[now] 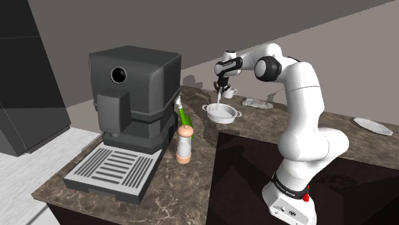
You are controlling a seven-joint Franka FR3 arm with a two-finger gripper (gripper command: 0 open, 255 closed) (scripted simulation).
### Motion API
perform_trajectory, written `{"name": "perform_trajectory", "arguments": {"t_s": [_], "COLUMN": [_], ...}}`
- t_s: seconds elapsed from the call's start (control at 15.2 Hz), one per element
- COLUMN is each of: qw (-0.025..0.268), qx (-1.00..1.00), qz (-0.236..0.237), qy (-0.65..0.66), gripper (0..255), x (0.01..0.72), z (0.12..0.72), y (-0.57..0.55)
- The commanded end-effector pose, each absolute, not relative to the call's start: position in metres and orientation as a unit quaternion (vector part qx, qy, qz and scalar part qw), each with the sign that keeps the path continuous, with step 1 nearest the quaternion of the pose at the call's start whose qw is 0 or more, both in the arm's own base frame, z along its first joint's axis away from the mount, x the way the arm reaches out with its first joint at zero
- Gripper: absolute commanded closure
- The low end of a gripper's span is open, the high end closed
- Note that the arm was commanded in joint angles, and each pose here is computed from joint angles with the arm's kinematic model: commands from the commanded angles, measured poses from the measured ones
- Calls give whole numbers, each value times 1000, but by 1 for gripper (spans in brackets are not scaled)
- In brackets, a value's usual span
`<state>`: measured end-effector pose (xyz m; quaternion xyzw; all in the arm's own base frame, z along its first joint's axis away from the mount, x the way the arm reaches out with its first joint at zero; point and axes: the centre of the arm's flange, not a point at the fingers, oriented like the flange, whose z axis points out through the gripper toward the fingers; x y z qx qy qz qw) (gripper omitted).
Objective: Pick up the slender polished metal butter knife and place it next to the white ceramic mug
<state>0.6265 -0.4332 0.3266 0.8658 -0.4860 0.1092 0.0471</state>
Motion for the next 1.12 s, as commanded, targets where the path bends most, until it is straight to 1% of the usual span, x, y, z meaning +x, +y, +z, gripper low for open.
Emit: {"name": "perform_trajectory", "arguments": {"t_s": [0.0,0.79,1.06], "qw": [47,47,47], "qx": [866,866,866], "qz": [109,109,109], "qy": [-486,-486,-486], "gripper": [255,255,255], "x": [626,626,626], "z": [316,250,250], "y": [-433,-433,-433]}}
